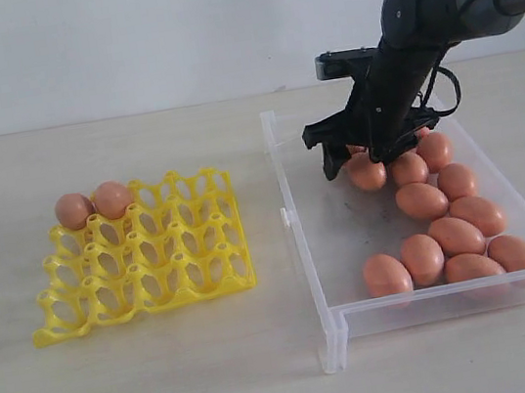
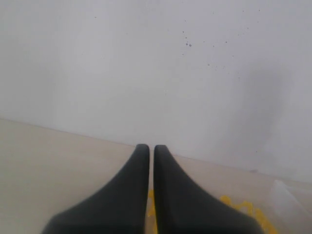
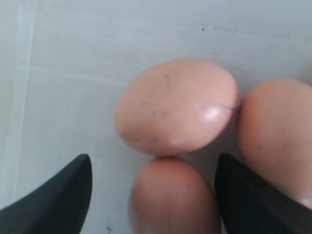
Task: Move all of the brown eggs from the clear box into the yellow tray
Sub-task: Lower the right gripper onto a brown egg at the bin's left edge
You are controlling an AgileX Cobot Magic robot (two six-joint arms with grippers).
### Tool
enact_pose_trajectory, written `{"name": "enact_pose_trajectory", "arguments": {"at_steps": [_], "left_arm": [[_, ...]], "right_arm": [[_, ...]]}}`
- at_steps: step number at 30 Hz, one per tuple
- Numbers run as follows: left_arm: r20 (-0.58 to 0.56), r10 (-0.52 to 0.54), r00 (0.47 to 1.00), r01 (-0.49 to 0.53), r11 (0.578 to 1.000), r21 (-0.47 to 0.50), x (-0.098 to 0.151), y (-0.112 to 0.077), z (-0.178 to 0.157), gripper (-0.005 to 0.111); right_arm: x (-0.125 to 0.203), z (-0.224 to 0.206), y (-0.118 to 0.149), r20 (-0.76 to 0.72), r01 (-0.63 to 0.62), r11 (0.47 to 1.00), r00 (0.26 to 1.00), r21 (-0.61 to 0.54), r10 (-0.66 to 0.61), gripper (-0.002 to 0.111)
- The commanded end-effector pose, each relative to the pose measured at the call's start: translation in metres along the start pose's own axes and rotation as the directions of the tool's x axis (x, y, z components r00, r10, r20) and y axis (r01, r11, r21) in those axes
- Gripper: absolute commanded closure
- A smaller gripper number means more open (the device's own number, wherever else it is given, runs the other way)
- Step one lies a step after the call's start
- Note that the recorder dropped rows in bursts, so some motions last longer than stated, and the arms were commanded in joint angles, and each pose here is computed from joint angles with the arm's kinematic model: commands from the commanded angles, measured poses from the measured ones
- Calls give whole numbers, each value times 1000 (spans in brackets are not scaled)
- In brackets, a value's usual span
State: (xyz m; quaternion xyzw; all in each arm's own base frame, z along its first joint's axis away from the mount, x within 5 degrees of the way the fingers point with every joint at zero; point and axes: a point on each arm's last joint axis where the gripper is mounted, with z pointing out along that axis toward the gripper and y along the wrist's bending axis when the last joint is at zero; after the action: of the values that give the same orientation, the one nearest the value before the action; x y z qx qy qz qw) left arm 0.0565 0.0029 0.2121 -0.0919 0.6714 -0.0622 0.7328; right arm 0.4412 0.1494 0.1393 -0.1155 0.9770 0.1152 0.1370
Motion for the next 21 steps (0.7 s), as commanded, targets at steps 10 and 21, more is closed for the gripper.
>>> {"name": "enact_pose_trajectory", "arguments": {"at_steps": [10,21], "left_arm": [[4,5,1000,-6,1000,5,-1,0,0,103],[4,5,1000,-6,1000,5,-1,0,0,103]], "right_arm": [[6,1,-1,-74,84,996,994,-13,-85,67],[10,0,-1,-112,242,970,963,-35,-244,65]]}}
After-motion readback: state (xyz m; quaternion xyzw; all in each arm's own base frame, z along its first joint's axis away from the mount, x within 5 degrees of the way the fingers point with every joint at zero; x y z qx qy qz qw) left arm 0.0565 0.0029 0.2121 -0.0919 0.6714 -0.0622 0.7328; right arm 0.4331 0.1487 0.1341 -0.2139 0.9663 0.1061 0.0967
